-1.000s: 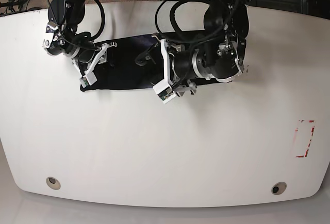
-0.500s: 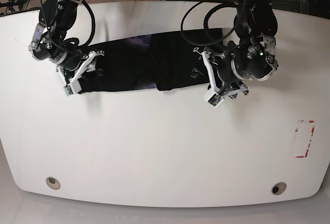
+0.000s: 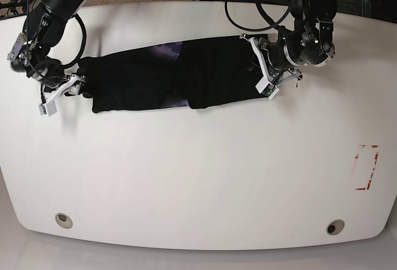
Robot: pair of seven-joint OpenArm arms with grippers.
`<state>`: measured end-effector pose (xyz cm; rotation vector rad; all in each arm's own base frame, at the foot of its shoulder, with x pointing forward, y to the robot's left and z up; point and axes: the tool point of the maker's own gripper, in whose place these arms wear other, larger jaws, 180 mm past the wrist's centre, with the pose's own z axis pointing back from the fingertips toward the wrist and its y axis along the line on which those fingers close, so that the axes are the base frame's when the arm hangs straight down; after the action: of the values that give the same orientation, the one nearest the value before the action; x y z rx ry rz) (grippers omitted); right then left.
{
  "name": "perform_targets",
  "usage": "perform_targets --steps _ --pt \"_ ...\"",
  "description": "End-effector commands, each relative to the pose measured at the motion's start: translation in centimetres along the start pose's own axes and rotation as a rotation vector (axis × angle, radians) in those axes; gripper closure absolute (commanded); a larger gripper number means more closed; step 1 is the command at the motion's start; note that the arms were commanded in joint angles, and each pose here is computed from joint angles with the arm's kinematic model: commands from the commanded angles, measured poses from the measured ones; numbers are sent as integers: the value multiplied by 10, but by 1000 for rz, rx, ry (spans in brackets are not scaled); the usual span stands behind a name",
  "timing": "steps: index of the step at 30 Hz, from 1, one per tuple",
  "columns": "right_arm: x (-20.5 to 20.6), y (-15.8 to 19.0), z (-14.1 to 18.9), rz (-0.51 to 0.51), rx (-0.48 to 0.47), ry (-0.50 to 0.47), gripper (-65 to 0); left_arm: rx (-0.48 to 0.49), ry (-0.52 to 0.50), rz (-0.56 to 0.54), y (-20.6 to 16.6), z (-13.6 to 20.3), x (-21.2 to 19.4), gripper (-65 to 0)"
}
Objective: Fold the T-shirt properly
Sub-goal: 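Bring the left gripper to the strip's middle and grasp it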
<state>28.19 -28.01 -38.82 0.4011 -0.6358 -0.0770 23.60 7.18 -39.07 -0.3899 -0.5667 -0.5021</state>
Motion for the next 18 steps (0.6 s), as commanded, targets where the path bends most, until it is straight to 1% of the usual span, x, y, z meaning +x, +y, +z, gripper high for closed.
perform_targets --steps 1,3,5,16,17,18 --pt "14 -4 5 8 7 -48 -431 -11 -29 6 -1 -1 6 -61" --pt "14 -2 3 7 12 -52 -434 -18 -13 19 0 -5 1 -61" --pt "10 7 -4 22 36 -31 -433 -23 4 29 2 -9 -3 -61" --pt "-33 53 -37 0 143 51 -428 0 1 10 13 -5 1 -61" --pt "-34 55 -39 -5 149 51 -425 0 1 10 13 -5 2 -61" --pt "-35 60 -41 -12 159 50 -404 0 0 9 13 -5 2 -61"
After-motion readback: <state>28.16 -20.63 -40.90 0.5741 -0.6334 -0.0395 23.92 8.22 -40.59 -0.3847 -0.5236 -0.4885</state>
